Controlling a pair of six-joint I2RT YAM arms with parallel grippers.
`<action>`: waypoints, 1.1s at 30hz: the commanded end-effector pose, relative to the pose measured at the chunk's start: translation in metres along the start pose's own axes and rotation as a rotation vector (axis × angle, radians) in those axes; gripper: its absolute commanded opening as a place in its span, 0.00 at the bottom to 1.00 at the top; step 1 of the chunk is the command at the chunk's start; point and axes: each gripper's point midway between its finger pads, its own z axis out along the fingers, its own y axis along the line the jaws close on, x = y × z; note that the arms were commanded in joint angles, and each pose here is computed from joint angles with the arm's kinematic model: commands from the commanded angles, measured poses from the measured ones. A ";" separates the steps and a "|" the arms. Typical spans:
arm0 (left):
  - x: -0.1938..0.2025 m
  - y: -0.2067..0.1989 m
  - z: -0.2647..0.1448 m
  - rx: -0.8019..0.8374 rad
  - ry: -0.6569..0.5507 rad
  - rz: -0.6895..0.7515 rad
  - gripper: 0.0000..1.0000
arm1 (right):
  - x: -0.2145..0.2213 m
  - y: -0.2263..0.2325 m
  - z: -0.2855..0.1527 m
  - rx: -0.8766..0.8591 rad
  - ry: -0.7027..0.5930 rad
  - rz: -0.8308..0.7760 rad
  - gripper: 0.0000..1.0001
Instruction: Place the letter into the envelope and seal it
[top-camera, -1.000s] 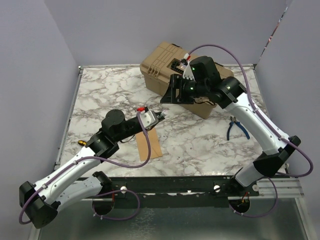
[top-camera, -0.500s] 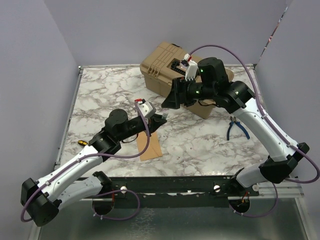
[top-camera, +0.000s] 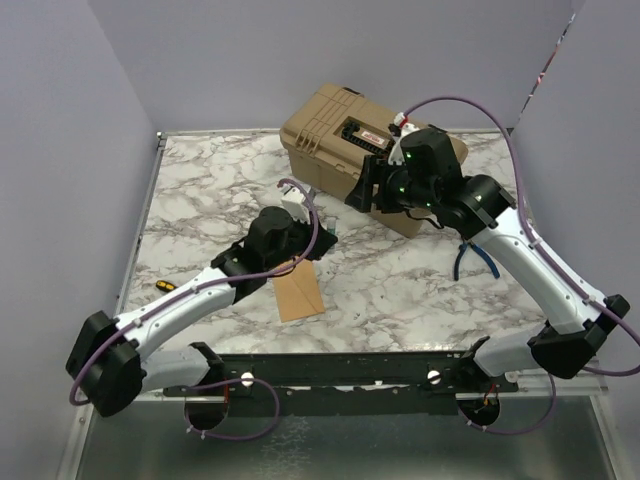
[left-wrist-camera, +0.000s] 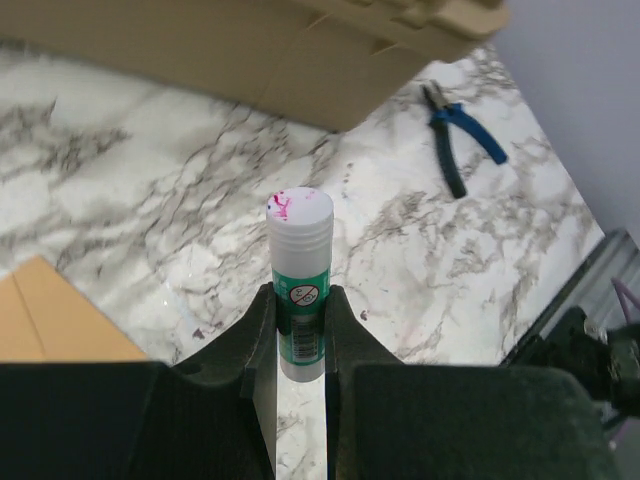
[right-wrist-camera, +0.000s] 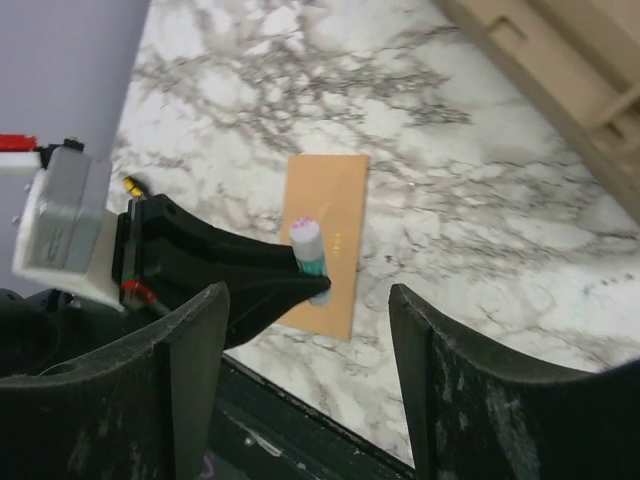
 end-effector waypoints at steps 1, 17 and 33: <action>0.018 0.043 0.024 -0.284 -0.011 -0.358 0.03 | -0.025 -0.038 -0.018 0.201 -0.211 0.114 0.67; 0.072 0.139 0.069 -0.814 -0.059 -0.570 0.14 | 0.012 -0.051 -0.025 0.197 -0.173 0.181 0.65; 0.133 0.153 0.067 -0.933 0.166 -0.550 0.25 | 0.023 -0.056 -0.023 0.212 -0.147 0.201 0.66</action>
